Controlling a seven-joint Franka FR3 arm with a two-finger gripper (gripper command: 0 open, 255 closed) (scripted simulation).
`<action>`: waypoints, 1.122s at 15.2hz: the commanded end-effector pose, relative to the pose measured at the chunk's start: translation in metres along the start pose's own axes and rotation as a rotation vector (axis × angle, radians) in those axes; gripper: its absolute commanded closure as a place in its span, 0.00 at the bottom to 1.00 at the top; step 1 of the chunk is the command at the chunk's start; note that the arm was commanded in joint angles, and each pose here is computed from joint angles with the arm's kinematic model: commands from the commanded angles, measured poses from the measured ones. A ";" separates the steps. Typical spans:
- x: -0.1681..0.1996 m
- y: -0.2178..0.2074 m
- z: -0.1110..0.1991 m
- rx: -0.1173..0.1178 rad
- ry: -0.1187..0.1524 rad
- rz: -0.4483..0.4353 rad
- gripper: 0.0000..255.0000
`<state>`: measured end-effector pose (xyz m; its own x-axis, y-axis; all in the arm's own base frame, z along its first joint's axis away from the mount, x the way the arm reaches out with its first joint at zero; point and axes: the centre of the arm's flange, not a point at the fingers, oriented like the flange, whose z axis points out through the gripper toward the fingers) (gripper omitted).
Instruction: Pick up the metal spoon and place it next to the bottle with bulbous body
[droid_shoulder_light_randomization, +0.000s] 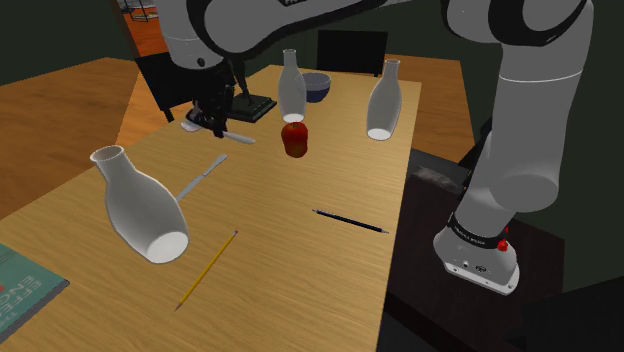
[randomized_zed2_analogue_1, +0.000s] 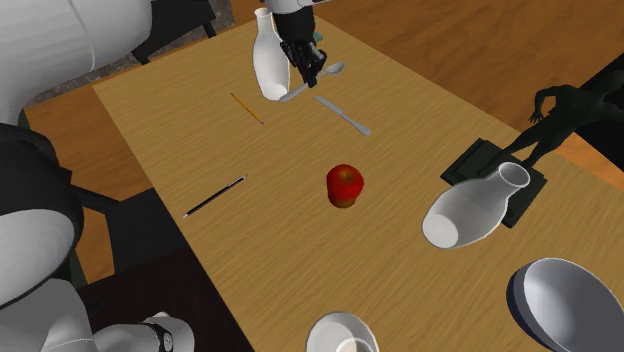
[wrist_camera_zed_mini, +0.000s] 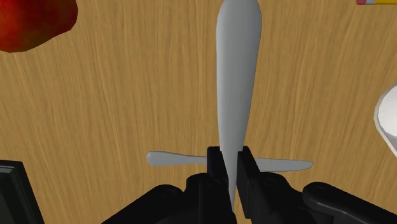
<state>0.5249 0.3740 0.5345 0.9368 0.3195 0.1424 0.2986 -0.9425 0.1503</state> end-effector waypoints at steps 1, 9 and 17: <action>0.002 0.002 -0.011 0.000 -0.001 0.000 1.00; 0.008 0.009 -0.052 0.000 -0.001 0.000 1.00; 0.014 0.015 -0.093 0.000 -0.001 0.000 1.00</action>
<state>0.5254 0.3740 0.6246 0.9368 0.3195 0.1424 0.2986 -0.9424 0.1505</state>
